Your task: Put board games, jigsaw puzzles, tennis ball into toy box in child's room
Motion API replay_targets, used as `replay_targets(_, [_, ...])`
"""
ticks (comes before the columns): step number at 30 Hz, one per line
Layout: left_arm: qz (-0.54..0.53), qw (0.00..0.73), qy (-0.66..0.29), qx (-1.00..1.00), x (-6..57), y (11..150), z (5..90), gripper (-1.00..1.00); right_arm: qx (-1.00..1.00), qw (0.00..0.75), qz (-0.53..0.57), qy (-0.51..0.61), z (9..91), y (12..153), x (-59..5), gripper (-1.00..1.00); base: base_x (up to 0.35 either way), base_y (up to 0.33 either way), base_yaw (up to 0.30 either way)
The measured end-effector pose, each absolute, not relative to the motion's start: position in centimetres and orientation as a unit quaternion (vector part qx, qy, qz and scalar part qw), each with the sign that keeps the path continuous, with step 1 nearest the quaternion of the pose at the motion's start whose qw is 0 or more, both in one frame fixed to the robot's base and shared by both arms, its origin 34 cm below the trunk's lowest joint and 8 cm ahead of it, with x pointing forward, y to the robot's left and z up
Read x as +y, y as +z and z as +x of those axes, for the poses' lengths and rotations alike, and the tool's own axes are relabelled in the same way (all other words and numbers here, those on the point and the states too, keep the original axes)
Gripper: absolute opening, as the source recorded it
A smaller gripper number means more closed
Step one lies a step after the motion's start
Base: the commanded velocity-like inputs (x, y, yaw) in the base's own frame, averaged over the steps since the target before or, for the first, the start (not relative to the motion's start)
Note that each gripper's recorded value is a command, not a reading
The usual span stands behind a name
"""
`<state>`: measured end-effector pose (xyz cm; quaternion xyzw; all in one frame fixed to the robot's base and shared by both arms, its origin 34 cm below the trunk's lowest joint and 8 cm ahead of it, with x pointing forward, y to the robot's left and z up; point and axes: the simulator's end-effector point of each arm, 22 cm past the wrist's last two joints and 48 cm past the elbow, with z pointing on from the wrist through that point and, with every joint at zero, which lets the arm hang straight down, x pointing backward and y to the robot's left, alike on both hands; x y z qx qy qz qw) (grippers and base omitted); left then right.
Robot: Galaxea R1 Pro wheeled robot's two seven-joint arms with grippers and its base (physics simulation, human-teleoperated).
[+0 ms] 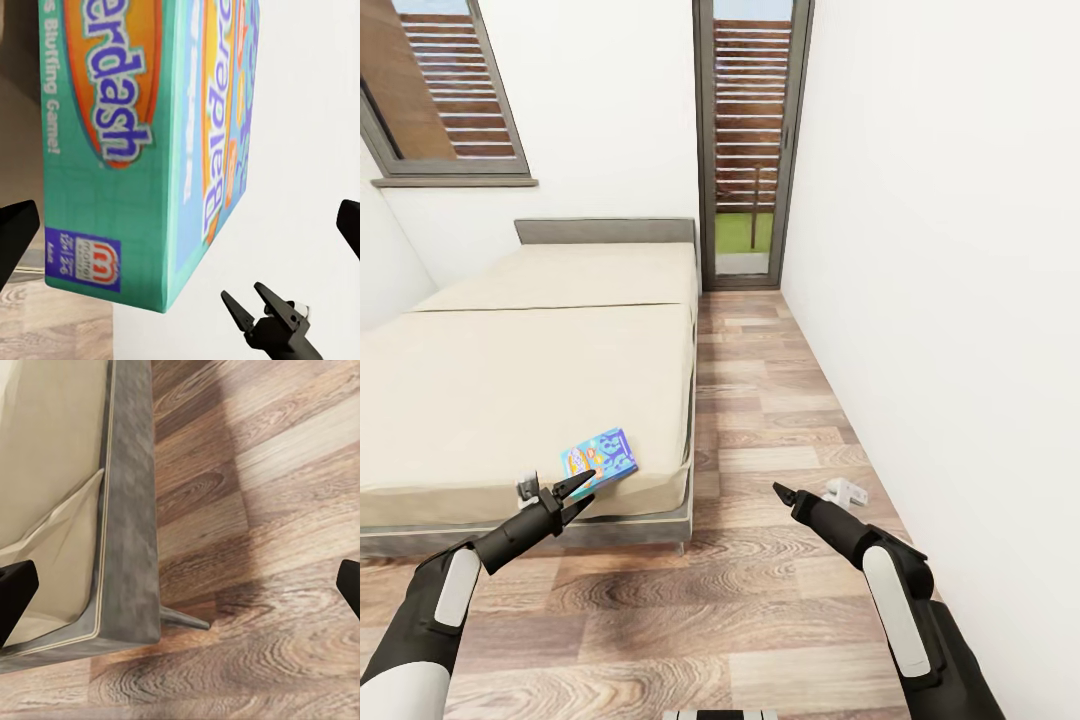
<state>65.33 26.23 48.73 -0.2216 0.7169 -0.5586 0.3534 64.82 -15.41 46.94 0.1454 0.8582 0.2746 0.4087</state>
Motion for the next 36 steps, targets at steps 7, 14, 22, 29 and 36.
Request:
replay_targets(7, [-0.222,0.354,-0.560,0.715,26.27,48.82,65.35,1.00,0.858,0.409,0.145,0.274,64.85,46.95,-15.42,1.00,0.000,0.000,0.000])
replay_targets(14, [-0.222,0.354,-0.560,0.715,26.28,48.83,65.35,1.00,0.858,0.409,0.145,0.274,64.82,46.93,-15.42,1.00,0.000,0.000,0.000])
replay_targets(22, [-0.222,0.354,-0.560,0.715,26.28,48.83,65.35,1.00,0.859,0.408,0.145,0.274,64.83,46.89,-15.43,1.00,0.000,0.000,0.000])
replay_targets(29, [-0.223,0.362,-0.563,0.709,26.47,49.24,65.56,1.00,0.859,0.408,0.145,0.273,64.83,46.86,-15.44,1.00,-0.084,0.067,0.000])
replay_targets(36, [-0.223,0.362,-0.563,0.709,26.48,49.25,65.56,1.00,0.859,0.409,0.145,0.273,64.82,46.86,-15.46,1.00,-0.074,0.057,0.000])
